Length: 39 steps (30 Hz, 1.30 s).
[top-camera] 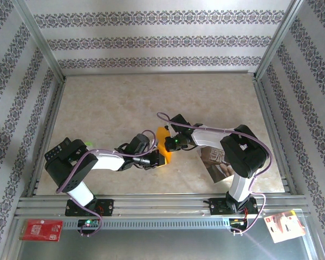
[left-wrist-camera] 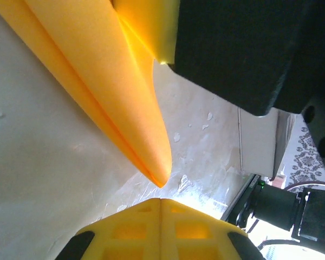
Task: Fold a paper plane with a square sheet of paper (pick it up from the middle)
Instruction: Third fold the triangle at the center of the table.
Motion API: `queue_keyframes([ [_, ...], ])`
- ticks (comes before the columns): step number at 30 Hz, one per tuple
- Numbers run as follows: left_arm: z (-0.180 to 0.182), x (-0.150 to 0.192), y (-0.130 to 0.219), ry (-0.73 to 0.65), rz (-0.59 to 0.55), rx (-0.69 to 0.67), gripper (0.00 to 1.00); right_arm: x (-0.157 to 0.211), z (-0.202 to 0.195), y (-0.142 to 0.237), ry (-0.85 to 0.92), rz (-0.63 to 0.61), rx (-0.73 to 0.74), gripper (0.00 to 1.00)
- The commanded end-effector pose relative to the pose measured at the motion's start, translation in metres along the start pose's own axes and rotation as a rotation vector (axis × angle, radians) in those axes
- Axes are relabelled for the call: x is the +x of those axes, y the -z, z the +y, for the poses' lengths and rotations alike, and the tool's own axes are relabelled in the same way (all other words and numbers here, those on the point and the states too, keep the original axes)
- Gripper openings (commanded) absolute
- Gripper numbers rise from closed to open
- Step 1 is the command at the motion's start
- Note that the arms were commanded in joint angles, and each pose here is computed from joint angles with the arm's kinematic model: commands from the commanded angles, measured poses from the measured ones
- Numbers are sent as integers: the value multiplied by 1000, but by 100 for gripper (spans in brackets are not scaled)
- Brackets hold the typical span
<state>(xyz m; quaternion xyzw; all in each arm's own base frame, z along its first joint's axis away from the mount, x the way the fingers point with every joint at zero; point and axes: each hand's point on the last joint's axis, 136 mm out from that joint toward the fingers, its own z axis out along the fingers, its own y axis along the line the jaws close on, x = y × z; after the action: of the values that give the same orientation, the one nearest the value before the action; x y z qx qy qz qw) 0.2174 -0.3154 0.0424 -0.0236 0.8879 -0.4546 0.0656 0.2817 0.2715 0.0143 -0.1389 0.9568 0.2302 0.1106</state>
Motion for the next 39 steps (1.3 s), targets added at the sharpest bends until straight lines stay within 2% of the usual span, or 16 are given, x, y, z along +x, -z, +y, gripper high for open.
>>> queue_keyframes([
  [1,-23,-13,1,-18,-71,88,5,40,-24,-19,-36,127,76,2],
  [7,-30,-23,-9,22,-100,141,5,41,-26,-20,-40,135,76,1],
  [16,-23,-23,-15,68,-113,143,6,43,-27,-20,-43,143,72,1],
  [22,-12,-22,-17,94,-111,100,9,43,-27,-20,-43,140,71,1],
  [39,21,-12,-20,164,-86,-4,8,47,-31,-20,-44,145,81,1],
])
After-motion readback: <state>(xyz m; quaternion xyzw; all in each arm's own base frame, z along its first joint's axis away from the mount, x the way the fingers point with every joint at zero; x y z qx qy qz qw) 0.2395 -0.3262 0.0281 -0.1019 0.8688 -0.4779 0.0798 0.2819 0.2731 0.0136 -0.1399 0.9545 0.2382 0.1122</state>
